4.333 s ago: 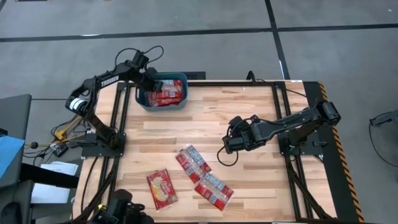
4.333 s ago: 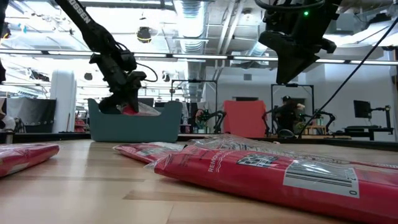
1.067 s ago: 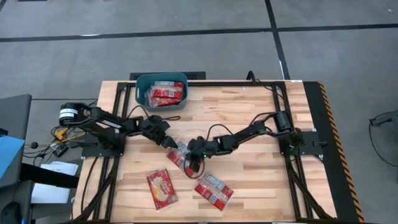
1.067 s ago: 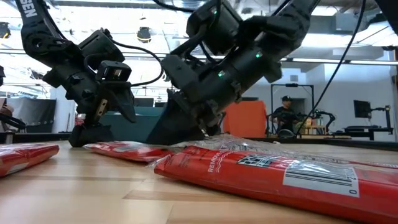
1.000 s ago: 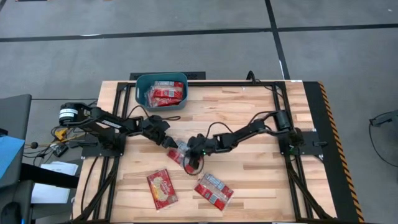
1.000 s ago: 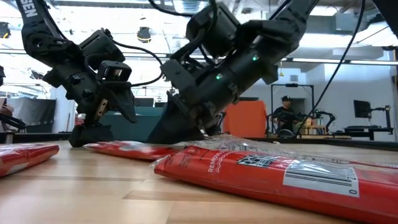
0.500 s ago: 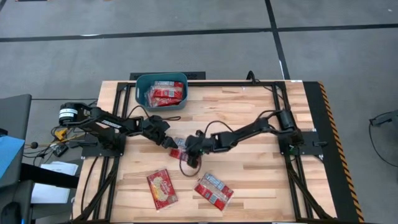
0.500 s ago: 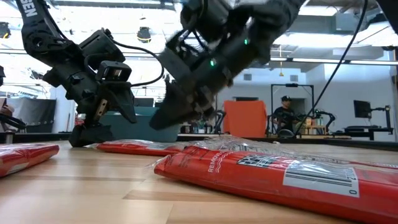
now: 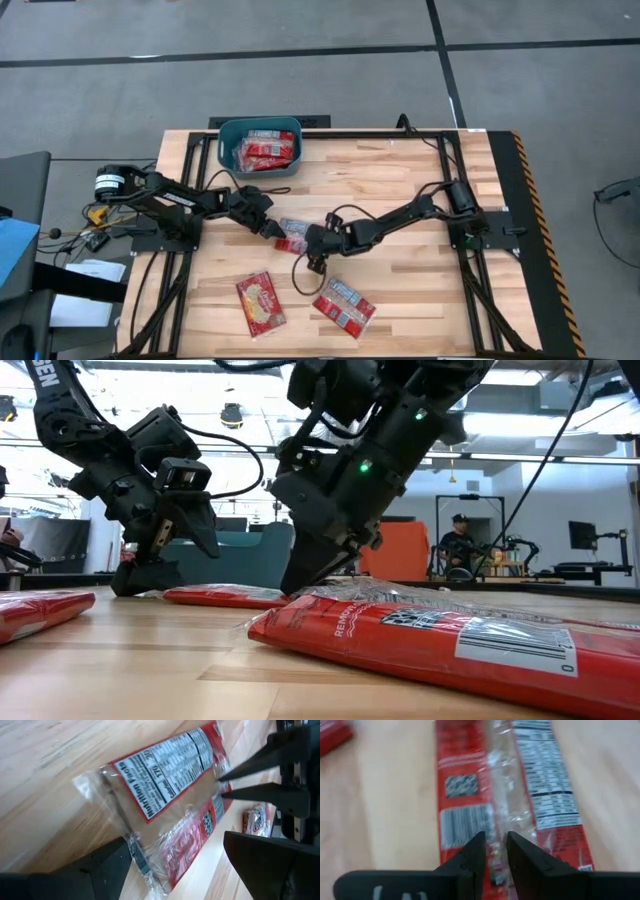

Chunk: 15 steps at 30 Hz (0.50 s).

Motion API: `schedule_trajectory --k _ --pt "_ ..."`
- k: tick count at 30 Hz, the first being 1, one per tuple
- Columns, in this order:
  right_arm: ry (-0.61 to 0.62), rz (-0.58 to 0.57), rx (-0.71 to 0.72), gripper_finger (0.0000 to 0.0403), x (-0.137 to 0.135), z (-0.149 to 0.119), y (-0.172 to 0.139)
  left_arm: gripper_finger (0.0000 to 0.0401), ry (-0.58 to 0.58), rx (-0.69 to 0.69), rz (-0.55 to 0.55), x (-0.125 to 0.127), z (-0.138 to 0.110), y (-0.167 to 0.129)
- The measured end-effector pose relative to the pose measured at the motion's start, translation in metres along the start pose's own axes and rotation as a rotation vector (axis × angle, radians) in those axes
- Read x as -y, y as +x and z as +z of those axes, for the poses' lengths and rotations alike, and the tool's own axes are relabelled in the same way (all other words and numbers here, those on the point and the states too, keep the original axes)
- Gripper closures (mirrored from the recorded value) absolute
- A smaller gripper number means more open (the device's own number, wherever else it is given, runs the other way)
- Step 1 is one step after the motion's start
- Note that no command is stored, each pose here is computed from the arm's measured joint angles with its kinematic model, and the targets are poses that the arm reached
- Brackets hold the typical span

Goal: Sort popcorn bags into baskets
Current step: Put the red popcorn bag into the blue bin

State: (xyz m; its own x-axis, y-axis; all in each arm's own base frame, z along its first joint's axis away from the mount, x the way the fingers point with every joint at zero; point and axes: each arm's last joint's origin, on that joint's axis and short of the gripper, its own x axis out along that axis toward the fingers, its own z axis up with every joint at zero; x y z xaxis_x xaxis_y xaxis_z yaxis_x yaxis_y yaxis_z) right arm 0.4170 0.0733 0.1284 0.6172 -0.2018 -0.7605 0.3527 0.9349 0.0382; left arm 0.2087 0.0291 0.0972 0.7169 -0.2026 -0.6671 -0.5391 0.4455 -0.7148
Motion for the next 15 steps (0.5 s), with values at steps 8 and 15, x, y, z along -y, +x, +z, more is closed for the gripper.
schedule_trajectory --k 8,15 --pt "0.009 -0.011 0.045 0.0296 0.020 0.014 0.007 0.0090 -0.012 0.007 -0.003 0.000 0.000 0.000" --pt "-0.003 -0.001 0.098 0.0296 0.026 0.023 0.009 0.0090 -0.017 0.045 -0.002 0.001 0.002 0.000"
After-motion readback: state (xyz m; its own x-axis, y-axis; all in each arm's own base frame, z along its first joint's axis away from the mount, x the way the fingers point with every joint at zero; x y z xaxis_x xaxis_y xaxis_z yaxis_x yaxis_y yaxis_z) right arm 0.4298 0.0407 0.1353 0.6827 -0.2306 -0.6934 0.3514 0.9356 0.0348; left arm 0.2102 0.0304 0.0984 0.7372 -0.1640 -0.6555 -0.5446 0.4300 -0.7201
